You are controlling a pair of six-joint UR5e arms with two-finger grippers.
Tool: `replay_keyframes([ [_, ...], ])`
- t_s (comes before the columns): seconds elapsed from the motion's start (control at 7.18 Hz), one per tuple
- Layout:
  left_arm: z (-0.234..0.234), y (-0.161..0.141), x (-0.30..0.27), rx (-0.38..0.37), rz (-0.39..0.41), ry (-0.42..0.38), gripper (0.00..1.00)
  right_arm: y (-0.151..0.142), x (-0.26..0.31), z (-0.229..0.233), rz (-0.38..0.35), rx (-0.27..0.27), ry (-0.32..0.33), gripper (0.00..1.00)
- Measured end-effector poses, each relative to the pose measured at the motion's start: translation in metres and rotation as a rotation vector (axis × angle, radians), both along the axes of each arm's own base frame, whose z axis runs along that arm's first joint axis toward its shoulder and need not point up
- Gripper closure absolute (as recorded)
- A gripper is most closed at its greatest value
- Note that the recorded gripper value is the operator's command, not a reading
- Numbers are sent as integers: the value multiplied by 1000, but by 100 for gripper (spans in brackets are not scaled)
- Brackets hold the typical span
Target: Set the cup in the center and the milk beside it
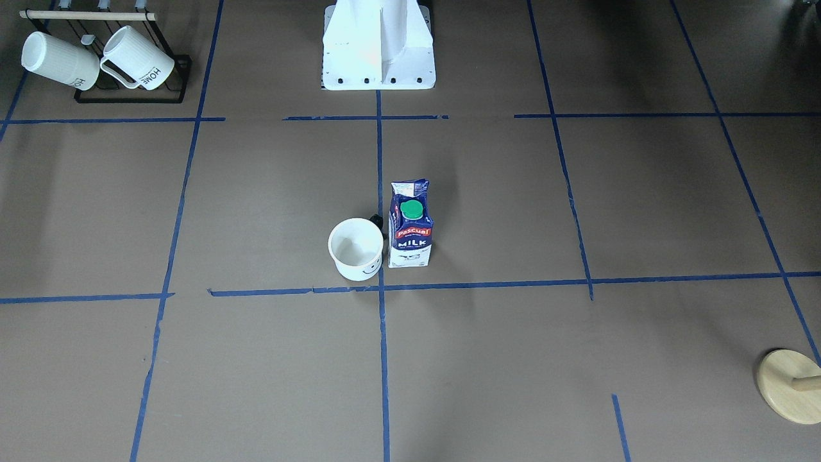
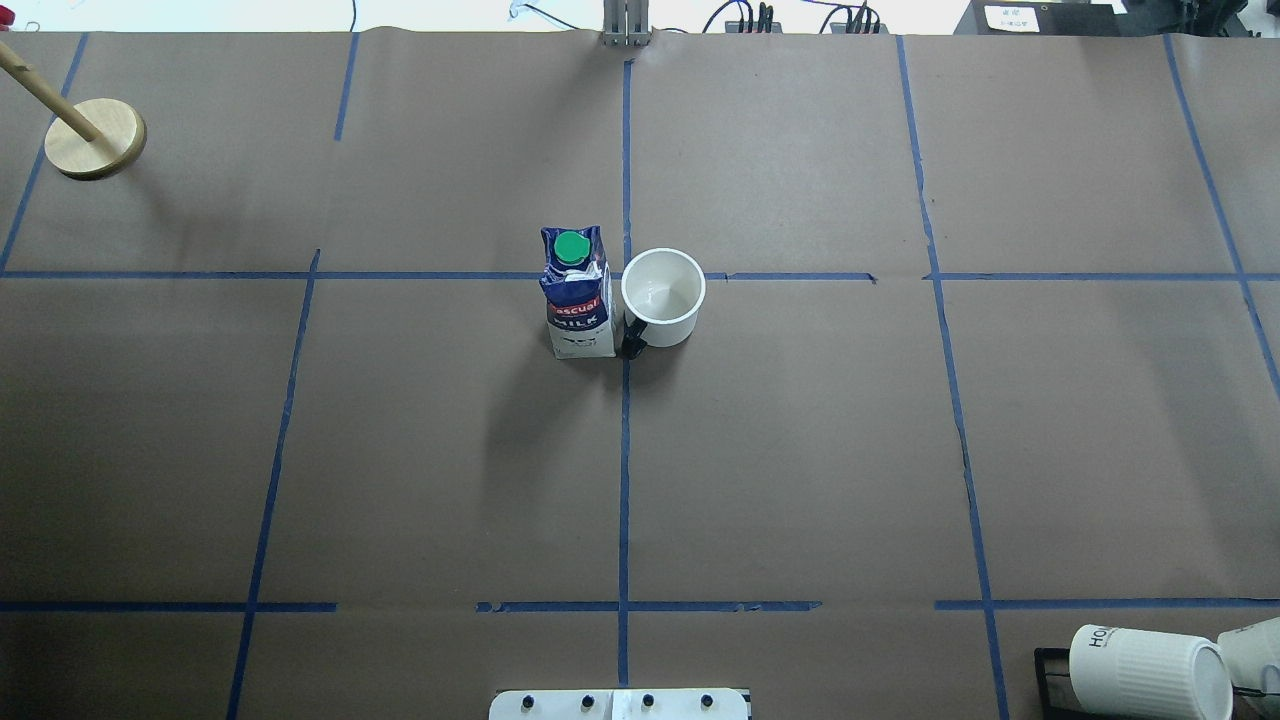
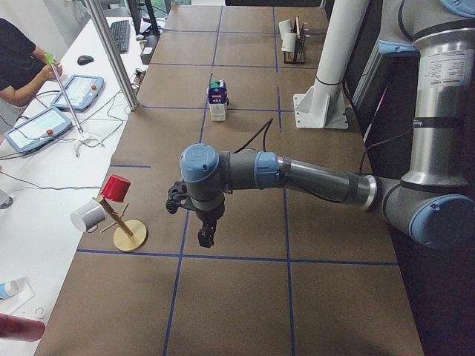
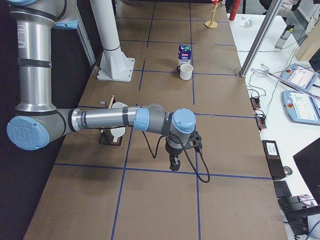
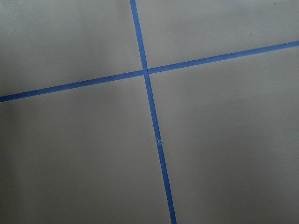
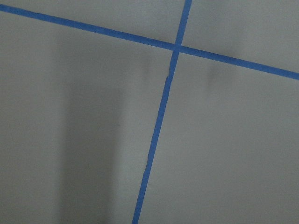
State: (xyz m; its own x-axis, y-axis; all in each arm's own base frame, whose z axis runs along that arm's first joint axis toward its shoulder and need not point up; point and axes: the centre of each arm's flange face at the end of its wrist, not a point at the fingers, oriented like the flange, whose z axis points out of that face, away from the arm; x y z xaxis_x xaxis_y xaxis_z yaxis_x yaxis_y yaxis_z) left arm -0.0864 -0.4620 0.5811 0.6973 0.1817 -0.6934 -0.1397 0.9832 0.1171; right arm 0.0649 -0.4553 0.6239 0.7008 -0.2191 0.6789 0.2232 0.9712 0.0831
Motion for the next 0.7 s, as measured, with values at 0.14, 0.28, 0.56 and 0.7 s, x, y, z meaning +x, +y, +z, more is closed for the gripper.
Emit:
replay_keyframes([
  [0.14, 7, 6, 0, -14, 0, 0, 0, 1, 0, 0, 1, -1, -1, 0],
  [0.28, 17, 15, 1, -31, 0, -2, 0, 1, -1, 1, 3, -2, -2, 0],
  [0.56, 22, 17, 1, -46, -2, -8, 0, 0, -2, 0, 10, -2, -16, 0],
  [0.7, 23, 15, 1, -49, -1, -9, 0, 0, -2, 0, 12, 9, -22, 0],
])
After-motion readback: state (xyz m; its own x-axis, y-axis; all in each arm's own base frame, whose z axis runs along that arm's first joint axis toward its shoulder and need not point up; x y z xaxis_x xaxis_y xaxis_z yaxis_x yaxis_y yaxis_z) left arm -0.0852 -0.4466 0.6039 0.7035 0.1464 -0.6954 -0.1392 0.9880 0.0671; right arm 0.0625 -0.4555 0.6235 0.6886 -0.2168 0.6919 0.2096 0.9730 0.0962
